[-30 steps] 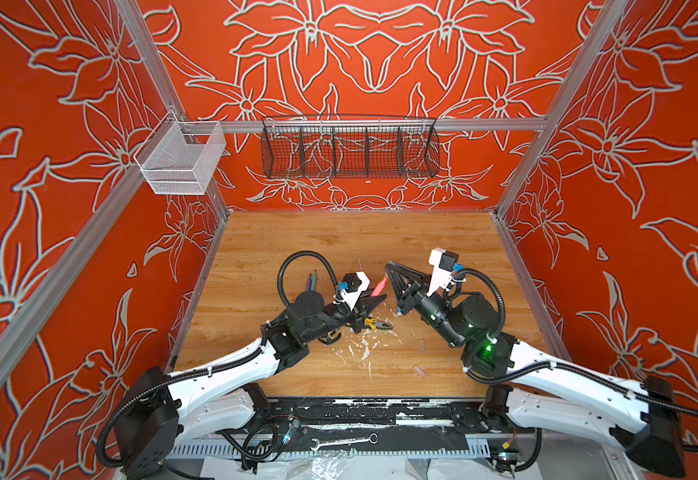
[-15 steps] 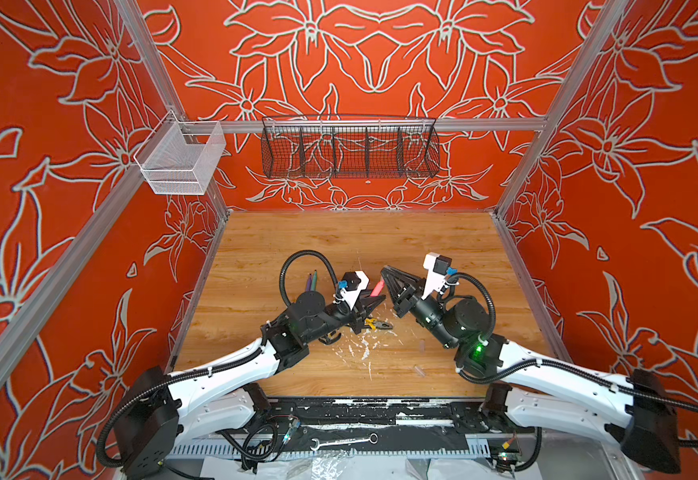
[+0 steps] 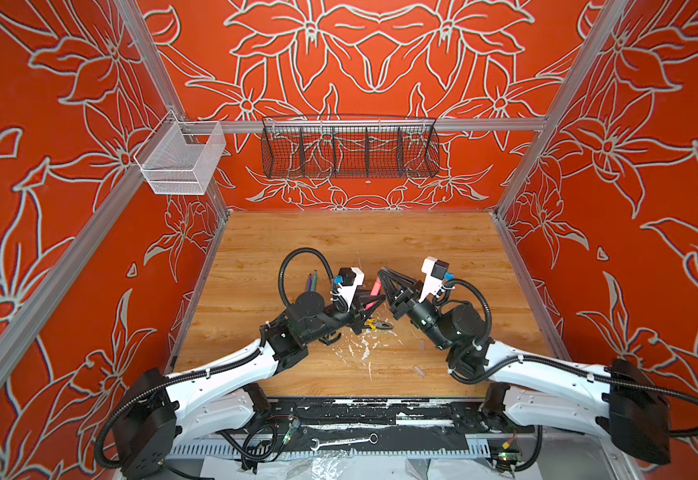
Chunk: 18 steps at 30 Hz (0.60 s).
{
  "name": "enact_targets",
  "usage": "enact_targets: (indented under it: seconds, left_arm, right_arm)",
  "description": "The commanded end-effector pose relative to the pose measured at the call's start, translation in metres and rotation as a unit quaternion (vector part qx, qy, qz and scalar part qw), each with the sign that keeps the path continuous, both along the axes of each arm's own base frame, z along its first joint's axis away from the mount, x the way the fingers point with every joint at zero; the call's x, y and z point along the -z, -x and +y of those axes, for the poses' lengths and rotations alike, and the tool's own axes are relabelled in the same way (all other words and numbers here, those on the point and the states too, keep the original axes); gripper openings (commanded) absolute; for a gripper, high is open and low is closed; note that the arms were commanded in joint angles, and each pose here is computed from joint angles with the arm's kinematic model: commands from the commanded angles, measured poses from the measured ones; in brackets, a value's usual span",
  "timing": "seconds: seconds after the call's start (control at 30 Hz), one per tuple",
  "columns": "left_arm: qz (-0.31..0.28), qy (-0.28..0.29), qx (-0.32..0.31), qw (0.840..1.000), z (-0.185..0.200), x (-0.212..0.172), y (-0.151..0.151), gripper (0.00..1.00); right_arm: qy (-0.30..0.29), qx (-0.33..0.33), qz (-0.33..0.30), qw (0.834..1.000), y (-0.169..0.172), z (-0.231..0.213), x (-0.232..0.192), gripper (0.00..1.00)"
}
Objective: Insert the pens into the pen caps
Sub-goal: 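Lower the cap onto the pink marker tip held by the left gripper, then press the cap down onto the pink marker with the right gripper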
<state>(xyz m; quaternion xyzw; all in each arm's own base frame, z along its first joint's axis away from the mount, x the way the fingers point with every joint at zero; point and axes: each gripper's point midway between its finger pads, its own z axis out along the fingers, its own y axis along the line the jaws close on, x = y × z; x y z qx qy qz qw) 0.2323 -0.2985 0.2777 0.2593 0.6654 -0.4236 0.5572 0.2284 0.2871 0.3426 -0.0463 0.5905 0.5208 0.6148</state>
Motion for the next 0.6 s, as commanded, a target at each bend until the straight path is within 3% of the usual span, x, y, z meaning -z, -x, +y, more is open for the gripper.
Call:
enact_targets:
  seconds: [0.0,0.07,0.27,0.57]
  left_arm:
    - [-0.04,0.054,0.005,0.998,0.003,-0.04,0.006,0.0]
    - [-0.044,0.054,0.007,0.998,0.004,-0.04,0.008,0.0]
    - [-0.073,0.034,-0.002,0.997,0.007,-0.038,0.007,0.0]
    - [-0.139,-0.02,0.031,0.99,0.0,-0.023,0.017,0.0]
  right_arm:
    - [0.023,-0.066,0.005,0.998,0.022,0.023,0.015,0.21]
    - [0.024,-0.062,0.003,0.998,0.023,0.021,0.015,0.33]
    - [0.024,-0.031,0.0,0.999,0.024,0.0,0.005,0.53]
    - [0.05,-0.013,0.005,0.999,0.03,-0.021,-0.02,0.68]
